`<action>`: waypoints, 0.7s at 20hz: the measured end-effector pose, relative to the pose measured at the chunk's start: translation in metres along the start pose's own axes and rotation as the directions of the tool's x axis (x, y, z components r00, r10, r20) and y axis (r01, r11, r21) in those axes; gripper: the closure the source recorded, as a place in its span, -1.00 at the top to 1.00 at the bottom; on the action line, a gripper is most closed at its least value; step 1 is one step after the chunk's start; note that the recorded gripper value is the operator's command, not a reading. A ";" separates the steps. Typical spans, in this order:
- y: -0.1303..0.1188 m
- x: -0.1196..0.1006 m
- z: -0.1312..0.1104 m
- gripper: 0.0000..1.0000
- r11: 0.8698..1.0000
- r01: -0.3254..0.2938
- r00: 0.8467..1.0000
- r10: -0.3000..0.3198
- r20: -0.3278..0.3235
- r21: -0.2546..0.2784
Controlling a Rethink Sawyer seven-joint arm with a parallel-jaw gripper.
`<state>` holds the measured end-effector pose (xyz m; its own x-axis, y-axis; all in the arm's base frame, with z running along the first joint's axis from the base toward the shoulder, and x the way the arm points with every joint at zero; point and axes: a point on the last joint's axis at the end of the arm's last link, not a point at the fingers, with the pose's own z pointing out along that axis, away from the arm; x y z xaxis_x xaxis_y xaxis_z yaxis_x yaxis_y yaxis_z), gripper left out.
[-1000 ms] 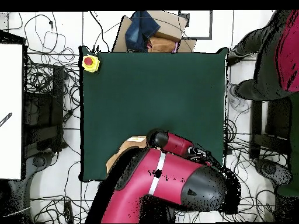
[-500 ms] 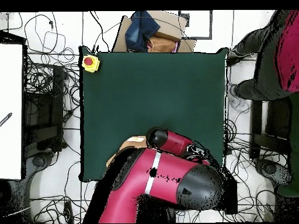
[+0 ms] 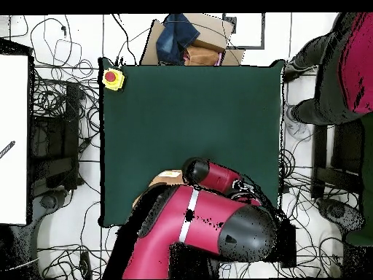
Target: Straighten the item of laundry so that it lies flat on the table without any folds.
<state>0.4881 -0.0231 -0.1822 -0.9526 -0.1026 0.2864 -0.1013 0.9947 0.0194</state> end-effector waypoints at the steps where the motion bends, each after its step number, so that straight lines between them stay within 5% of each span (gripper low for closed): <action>1: 0.000 0.000 0.000 -1.00 1.000 -0.001 1.000 0.001 -0.003 -0.002; 9: -0.020 0.003 -0.003 -1.00 0.998 -0.044 0.999 0.044 -0.018 -0.047; 14: -0.043 0.023 -0.017 -1.00 0.996 -0.067 0.997 0.065 -0.034 -0.057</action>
<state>0.4751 -0.0681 -0.1600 -0.9468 -0.0375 0.3195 -0.0210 0.9983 0.0548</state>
